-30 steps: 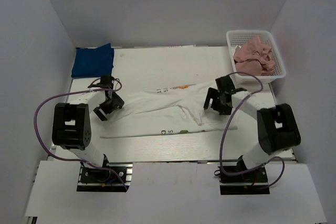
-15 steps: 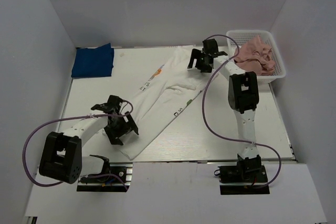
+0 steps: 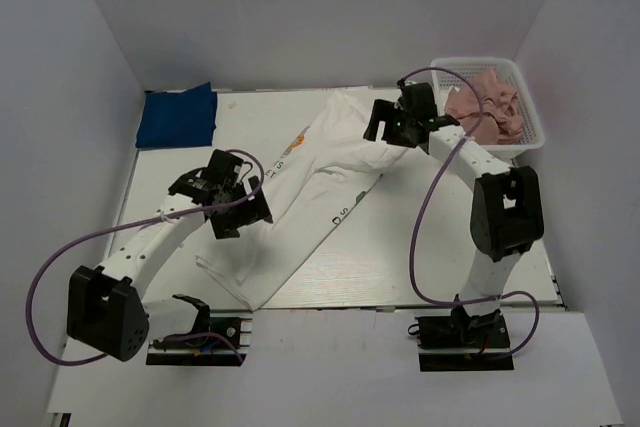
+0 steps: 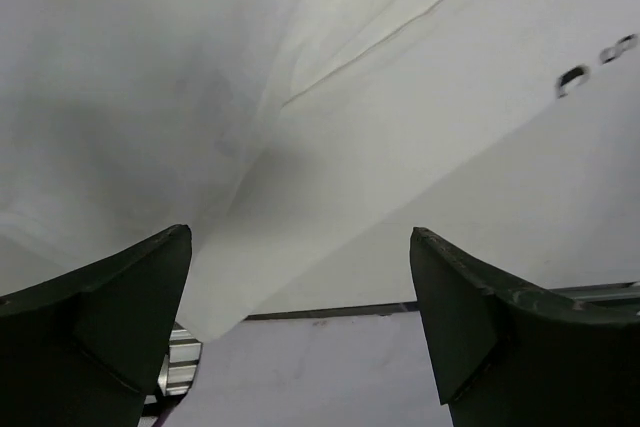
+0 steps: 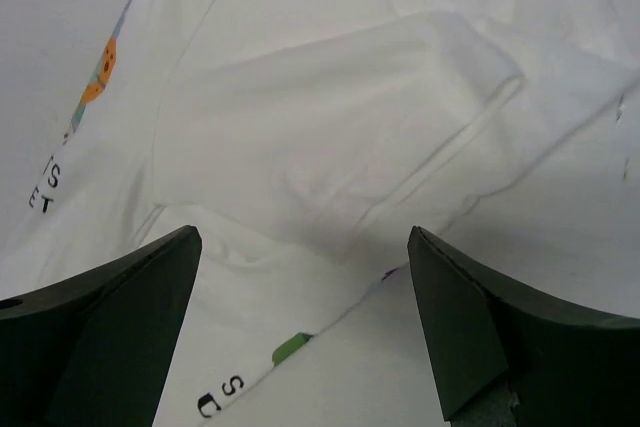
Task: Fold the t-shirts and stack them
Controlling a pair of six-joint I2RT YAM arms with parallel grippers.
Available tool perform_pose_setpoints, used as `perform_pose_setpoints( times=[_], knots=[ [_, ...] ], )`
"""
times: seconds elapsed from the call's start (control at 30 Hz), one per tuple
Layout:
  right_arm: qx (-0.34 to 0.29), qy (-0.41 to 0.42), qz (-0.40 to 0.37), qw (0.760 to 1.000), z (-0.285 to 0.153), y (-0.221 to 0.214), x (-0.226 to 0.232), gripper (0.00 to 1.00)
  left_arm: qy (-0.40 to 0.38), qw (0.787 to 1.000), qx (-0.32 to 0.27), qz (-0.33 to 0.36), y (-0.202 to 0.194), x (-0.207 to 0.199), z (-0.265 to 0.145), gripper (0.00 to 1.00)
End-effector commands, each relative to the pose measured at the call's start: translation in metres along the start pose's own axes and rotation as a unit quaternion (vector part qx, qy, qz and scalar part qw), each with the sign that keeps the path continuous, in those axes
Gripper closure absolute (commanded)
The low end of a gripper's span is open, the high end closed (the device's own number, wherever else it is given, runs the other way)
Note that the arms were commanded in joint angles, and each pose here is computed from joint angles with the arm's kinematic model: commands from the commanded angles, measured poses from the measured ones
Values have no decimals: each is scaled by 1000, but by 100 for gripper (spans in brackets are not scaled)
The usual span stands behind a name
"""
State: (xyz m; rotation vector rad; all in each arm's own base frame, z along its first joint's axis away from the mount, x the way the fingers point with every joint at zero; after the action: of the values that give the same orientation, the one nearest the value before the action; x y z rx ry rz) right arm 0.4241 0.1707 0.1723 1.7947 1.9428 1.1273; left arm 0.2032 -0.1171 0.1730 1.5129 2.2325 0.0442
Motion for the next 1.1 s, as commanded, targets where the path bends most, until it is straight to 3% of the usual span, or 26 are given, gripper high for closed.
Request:
perform_pose_setpoints(
  times=[0.0, 0.23, 0.33, 0.43, 0.47, 0.5, 0.7, 0.8, 0.87, 1.0, 1.07],
  knots=[
    [14, 29, 12, 999, 6, -32, 22, 10, -10, 998, 54, 28, -22, 7, 32, 0],
    [86, 16, 108, 990, 38, -97, 44, 10, 92, 982, 159, 33, -68, 45, 79, 0],
    [88, -9, 138, 986, 50, -89, 41, 10, 80, 977, 197, 33, -88, 49, 92, 0],
    [125, -44, 148, 980, 85, -99, 30, 10, 20, 971, 235, 45, -102, 34, 102, 0],
    [114, -45, 151, 981, 91, -84, 31, 10, 1, 969, 242, 49, -106, 31, 105, 0],
    [125, -58, 156, 978, 93, -84, 26, 10, -52, 968, 239, 59, -105, 15, 107, 0],
    [120, -59, 180, 975, 155, -53, 2, 10, -141, 963, 220, 62, -96, -50, 119, 0],
    [95, -54, 170, 979, 179, -31, -10, 10, -182, 960, 211, 27, -97, -84, 120, 0],
    [55, -33, 151, 986, 186, -1, -11, 10, -236, 946, 218, 49, -106, -118, 114, 0],
    [42, 10, 115, 992, 176, 23, -7, 10, -193, 955, 197, 105, -131, -136, 104, 0],
    [5, 27, 82, 996, 144, 53, 9, 10, -172, 961, 170, 135, -136, -139, 94, 0]
  ],
)
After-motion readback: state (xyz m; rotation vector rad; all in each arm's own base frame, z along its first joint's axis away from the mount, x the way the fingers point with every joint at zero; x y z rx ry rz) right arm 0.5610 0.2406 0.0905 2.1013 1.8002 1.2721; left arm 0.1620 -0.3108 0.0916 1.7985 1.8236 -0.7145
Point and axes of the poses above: each gripper's point midway between its finger pads, its own z axis out along the fingers, its own x axis along the line the jaws close on, y = z × x, the point moved 6 cm from there along -z, back along the fingers, and after that the axes turned 4 degrees about -z, right-handed, at the moved point
